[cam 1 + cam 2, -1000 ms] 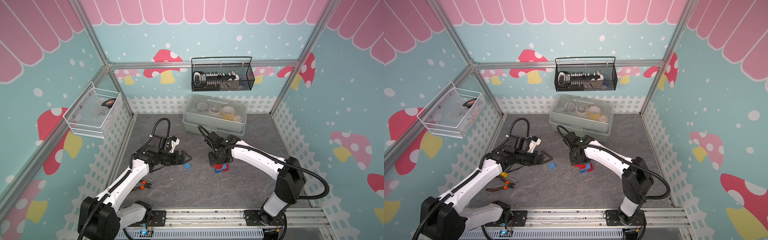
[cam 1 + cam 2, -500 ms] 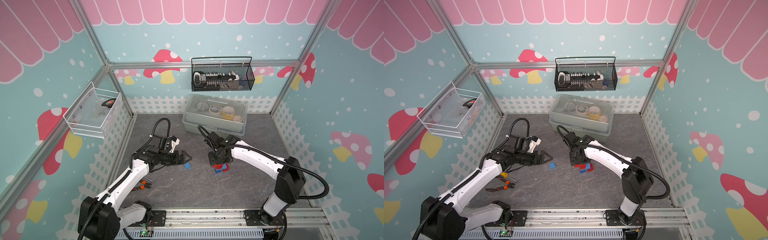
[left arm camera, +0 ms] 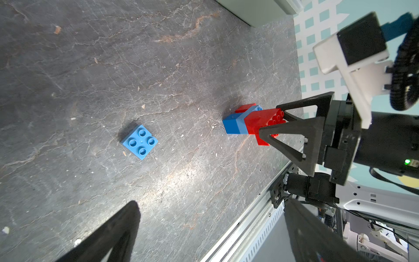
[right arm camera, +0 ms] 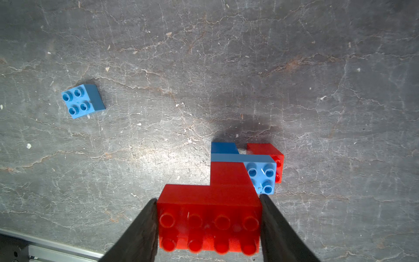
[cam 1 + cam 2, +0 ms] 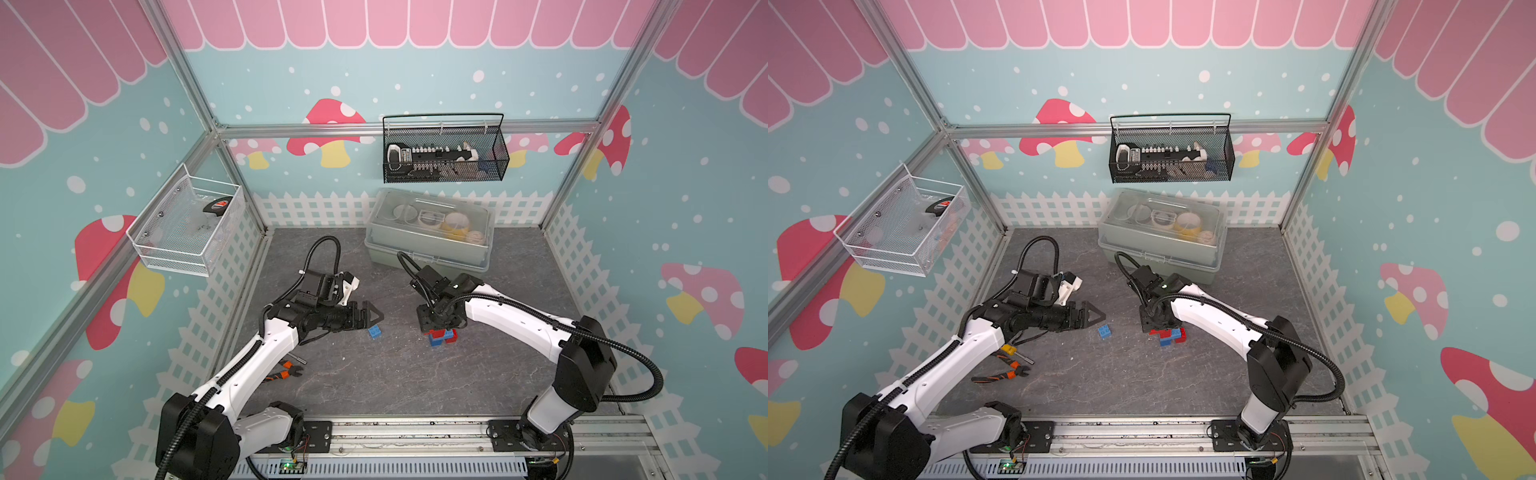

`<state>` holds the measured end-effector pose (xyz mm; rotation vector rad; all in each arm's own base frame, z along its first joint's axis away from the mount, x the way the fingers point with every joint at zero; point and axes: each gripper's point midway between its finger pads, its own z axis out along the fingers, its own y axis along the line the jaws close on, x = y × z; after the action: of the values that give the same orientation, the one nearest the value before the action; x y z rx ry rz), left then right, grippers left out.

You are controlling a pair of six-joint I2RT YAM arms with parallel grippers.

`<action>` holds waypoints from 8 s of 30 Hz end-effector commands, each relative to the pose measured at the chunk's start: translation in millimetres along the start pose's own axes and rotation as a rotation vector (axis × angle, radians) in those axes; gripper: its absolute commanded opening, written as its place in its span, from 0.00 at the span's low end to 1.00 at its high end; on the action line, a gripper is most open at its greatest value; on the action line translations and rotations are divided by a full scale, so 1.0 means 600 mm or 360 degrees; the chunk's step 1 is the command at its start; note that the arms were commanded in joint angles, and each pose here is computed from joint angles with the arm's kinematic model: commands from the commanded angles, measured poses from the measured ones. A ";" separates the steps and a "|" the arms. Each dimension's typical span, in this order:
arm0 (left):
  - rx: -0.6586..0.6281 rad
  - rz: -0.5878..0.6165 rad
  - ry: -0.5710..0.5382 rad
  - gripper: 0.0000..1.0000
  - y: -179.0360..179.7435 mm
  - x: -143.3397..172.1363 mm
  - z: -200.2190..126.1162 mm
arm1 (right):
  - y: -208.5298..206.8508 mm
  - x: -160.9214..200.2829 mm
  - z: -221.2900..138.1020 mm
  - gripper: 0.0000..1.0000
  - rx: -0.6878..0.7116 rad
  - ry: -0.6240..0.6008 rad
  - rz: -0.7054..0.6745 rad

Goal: Assemble a giraffe with lego
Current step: Assemble the lego brick with the lego brick, then pick up the lego brick from the center of the board, then assemble the lego brick with the lego brick.

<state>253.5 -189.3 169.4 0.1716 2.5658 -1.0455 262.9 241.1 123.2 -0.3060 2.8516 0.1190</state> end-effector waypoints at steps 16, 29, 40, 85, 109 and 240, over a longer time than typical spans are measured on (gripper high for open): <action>-0.0025 -0.0007 0.0015 0.99 0.006 0.006 0.003 | 0.005 -0.005 -0.009 0.54 0.0017 0.0039 -0.0063; -0.0046 -0.0008 0.0009 0.99 0.010 0.004 0.004 | 0.015 -0.039 -0.027 0.76 0.0011 -0.0039 -0.0138; -0.0093 -0.0025 -0.0022 0.99 0.021 -0.005 -0.003 | 0.039 -0.058 -0.059 0.77 -0.0101 -0.0126 -0.0155; -0.0423 -0.0484 -0.0371 0.99 0.177 -0.071 -0.088 | 0.268 -0.054 0.138 0.53 -0.0163 -0.0218 -0.0631; -0.0419 -0.0489 -0.0359 0.99 0.177 -0.069 -0.086 | 0.259 -0.041 0.203 0.42 -0.0080 -0.0171 -0.0625; -0.0181 -0.0044 -0.0033 0.99 0.037 -0.004 -0.004 | -0.039 0.041 0.020 0.21 0.0181 0.0075 0.0029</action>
<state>262.7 -170.0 152.3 0.0650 2.6232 -0.9008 270.1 236.0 140.5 -0.2667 2.7450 0.0743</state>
